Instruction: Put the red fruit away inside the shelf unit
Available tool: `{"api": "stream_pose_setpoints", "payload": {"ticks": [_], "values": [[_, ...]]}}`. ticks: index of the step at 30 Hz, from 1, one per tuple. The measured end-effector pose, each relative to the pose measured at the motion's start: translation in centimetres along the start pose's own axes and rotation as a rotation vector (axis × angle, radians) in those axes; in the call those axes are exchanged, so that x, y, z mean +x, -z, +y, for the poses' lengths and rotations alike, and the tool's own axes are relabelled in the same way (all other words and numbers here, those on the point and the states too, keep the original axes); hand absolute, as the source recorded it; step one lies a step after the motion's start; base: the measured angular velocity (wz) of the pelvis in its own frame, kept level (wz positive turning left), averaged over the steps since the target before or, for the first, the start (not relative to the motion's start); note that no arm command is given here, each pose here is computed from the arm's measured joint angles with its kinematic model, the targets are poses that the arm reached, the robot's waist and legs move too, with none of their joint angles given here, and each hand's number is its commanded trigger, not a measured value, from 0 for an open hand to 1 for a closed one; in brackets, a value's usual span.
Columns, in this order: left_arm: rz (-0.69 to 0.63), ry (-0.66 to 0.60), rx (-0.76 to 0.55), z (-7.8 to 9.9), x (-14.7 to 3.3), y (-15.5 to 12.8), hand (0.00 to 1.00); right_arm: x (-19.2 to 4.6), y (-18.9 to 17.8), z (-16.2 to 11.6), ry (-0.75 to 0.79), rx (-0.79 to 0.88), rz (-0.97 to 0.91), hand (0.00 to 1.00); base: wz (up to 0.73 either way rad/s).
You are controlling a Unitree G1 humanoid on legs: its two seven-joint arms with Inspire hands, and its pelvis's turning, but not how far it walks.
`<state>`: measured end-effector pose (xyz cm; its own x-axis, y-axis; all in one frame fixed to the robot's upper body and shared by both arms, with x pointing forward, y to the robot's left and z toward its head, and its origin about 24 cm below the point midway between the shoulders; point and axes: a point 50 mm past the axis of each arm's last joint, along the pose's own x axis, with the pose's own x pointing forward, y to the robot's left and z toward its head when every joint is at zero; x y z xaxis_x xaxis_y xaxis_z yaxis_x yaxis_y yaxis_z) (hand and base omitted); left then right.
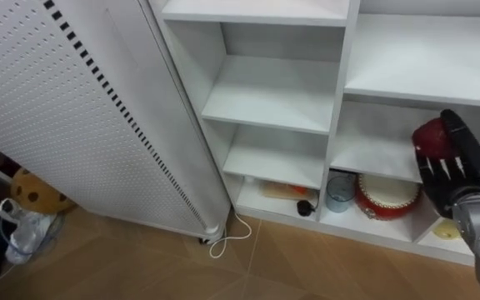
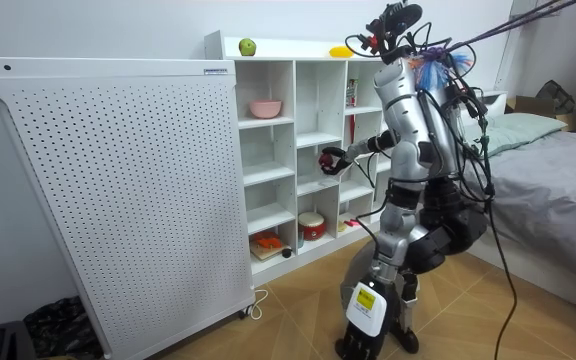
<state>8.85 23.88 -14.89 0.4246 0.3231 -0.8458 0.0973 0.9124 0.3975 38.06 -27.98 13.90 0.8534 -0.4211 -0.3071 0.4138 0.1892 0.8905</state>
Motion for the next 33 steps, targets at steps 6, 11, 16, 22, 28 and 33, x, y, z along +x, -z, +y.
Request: {"api": "stream_pose_setpoints", "payload": {"ticks": [6,11,16,22,28,33], "values": [[0.03,0.0,0.005,0.0,-0.3,1.2,0.0,0.1,0.0,-0.6,0.022,-0.003,0.0,0.0,-0.03],[0.015,0.007,0.001,-0.2,-0.5,1.0,0.0,0.1,-0.1,-0.5,0.018,0.007,0.003,0.0,0.0],[-0.005,0.021,-0.005,-0.4,-0.7,0.8,0.0,0.2,-0.4,-0.5,0.013,0.014,-0.002,0.0,0.0],[0.01,0.023,0.004,-0.5,-1.0,1.5,0.0,0.2,-1.3,-0.2,-0.019,0.012,-0.013,0.0,0.02],[0.015,0.017,0.003,-0.5,-1.1,1.7,0.0,0.3,-1.1,-0.5,-0.008,-0.004,0.005,0.0,-0.02],[0.018,0.016,0.002,-0.4,-1.0,1.8,0.0,0.4,-1.1,-1.1,-0.021,-0.044,-0.008,0.0,0.0]]}}
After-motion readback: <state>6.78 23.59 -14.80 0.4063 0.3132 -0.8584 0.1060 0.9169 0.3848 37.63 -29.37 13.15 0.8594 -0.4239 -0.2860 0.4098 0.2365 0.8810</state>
